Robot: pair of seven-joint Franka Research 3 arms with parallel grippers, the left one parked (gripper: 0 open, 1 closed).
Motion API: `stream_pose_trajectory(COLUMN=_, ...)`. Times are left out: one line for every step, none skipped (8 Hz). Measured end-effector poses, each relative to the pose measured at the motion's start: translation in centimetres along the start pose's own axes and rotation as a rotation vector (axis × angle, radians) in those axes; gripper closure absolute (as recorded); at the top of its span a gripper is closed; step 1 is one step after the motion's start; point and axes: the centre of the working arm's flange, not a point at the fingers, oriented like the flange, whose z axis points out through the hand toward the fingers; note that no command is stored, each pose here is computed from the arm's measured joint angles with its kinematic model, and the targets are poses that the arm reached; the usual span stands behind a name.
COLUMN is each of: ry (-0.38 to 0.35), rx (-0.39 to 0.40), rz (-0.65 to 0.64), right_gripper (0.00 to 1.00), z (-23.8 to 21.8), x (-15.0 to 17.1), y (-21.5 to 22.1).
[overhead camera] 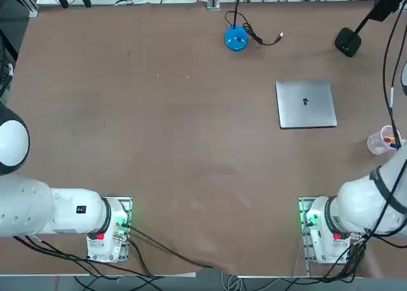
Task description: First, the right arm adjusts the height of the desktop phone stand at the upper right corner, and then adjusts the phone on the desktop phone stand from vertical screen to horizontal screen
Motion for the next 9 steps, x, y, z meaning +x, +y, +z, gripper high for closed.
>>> stream_pose_trajectory(ry=-0.001, rx=0.0, rz=0.0, right_gripper=0.67, z=0.05, x=-0.01, y=-0.04)
stream_pose_trajectory(ry=-0.002, rx=0.0, rz=-0.001, right_gripper=0.67, z=0.1, x=-0.01, y=-0.06)
stream_pose_trajectory(ry=-0.002, rx=0.0, rz=-0.001, right_gripper=0.67, z=0.16, x=-0.02, y=-0.07)
stream_pose_trajectory(ry=-0.003, rx=0.0, rz=-0.001, right_gripper=0.67, z=0.21, x=-0.02, y=-0.07)
stream_pose_trajectory(ry=-0.004, rx=0.0, rz=-0.001, right_gripper=0.67, z=0.25, x=-0.02, y=-0.09)
stream_pose_trajectory(ry=-0.004, rx=0.0, rz=-0.001, right_gripper=0.67, z=0.31, x=-0.03, y=-0.1)
stream_pose_trajectory(ry=-0.006, rx=0.0, rz=-0.002, right_gripper=0.67, z=0.41, x=-0.03, y=-0.12)
stream_pose_trajectory(ry=-0.007, rx=0.0, rz=-0.002, right_gripper=0.67, z=0.53, x=-0.04, y=-0.14)
stream_pose_trajectory(ry=-0.009, rx=-0.001, rz=-0.002, right_gripper=0.67, z=0.64, x=-0.05, y=-0.16)
